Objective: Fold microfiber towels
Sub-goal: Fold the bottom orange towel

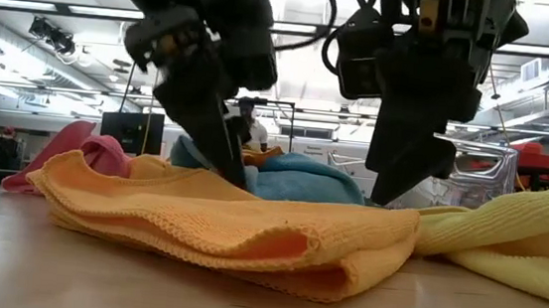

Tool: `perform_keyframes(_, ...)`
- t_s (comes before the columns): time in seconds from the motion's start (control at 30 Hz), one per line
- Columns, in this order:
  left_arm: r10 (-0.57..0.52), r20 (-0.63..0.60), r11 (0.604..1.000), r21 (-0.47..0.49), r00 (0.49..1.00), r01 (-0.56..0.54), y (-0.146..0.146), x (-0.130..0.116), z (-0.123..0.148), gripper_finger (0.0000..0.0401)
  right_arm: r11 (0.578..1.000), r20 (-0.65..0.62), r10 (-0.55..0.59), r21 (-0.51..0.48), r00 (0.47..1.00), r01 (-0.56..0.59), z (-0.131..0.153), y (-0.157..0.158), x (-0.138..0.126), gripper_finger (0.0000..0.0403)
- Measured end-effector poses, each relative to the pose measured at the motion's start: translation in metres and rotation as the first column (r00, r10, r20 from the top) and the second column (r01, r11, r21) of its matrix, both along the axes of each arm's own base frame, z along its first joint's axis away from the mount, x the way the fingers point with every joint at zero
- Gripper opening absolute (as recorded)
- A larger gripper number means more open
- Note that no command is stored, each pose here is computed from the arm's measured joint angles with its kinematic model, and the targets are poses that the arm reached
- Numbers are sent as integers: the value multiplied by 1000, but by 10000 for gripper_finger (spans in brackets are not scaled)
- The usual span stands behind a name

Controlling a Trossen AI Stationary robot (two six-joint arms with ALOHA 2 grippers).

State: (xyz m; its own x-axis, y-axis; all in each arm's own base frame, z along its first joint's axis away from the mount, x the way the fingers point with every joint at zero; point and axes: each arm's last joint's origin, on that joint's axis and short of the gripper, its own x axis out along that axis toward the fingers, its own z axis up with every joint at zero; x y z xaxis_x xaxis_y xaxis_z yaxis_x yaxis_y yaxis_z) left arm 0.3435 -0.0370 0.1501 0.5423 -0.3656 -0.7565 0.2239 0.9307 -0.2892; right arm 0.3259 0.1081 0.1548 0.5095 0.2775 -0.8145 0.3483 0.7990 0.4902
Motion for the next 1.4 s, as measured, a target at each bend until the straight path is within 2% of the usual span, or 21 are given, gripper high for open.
perform_keyframes(0.13,-42,-35,999,30,998,43,2,1,-14,191,999,-18,-23,40,1000,24,0,1,0,214)
perform_keyframes(0.37,-94,-121,996,0,988,95,3,-4,-25,175,998,-21,-28,48,999,29,0,1,0,214)
perform_keyframes(0.63,-25,-162,999,-34,986,20,7,-4,-20,152,998,-16,9,62,1000,-8,1,2,0,214)
perform_keyframes(0.83,39,-254,988,-137,966,-76,7,-12,0,189,997,-13,35,67,999,-34,2,2,0,214)
perform_keyframes(0.9,25,-302,985,-153,953,-75,1,-17,0,202,997,-6,41,61,999,-41,2,2,0,214)
perform_keyframes(1.0,-5,-311,986,-160,950,-47,-9,-22,7,214,998,2,47,49,999,-47,2,2,1,214)
perform_keyframes(1.13,12,-239,991,-129,971,-44,-11,-22,19,210,998,14,53,32,998,-54,2,2,1,214)
perform_keyframes(1.23,65,-200,995,-63,978,-79,-9,-20,25,203,998,25,57,29,998,-58,3,2,2,214)
perform_keyframes(1.4,103,-230,994,-19,968,-110,-7,-22,15,201,998,30,52,41,998,-53,4,2,3,214)
